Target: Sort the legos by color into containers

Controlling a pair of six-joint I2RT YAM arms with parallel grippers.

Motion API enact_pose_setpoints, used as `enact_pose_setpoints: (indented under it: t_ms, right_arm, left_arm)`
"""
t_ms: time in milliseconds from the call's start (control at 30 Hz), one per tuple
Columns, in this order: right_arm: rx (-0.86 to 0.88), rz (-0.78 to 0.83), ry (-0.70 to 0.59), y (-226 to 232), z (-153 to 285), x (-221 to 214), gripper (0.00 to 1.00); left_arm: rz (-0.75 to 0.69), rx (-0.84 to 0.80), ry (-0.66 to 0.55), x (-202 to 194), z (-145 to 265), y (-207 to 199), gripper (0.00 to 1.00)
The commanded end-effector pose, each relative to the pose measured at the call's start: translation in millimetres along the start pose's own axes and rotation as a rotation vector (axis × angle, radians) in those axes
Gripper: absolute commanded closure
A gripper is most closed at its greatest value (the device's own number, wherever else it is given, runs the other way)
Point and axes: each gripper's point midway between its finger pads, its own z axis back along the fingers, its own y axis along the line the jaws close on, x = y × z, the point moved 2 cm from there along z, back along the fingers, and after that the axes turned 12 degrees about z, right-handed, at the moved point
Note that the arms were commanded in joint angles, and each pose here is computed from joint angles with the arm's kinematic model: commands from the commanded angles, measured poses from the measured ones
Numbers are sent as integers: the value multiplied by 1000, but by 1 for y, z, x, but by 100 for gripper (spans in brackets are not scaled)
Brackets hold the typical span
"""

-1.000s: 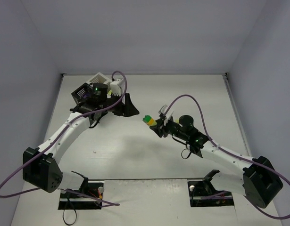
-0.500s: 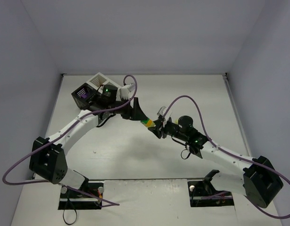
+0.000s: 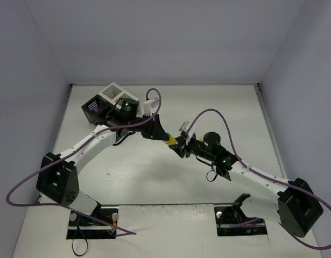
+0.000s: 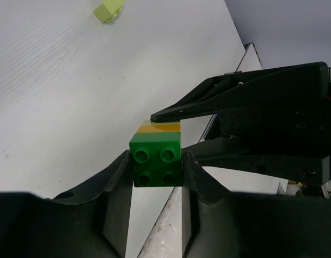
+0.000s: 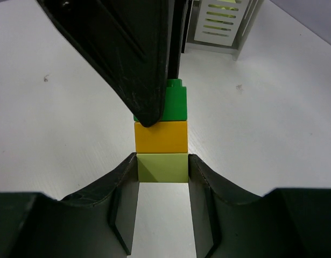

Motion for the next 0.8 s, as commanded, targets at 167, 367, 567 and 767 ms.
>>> enact_pose_setpoints:
  t_ms: [167, 367, 567, 767]
  right_arm:
    - [-46, 71, -131, -11, 2, 36, 100]
    - [-81, 81, -104, -14, 6, 26, 100]
    - [-86, 88, -75, -14, 6, 18, 100]
    - [-78, 90, -63, -13, 5, 14, 100]
  left_arm:
    - [-87, -78, -26, 13, 5, -28, 94]
    - [-110, -60, -27, 14, 12, -29, 97]
    - [-108, -49, -28, 16, 15, -28, 97]
    - [-104, -48, -32, 17, 18, -27, 97]
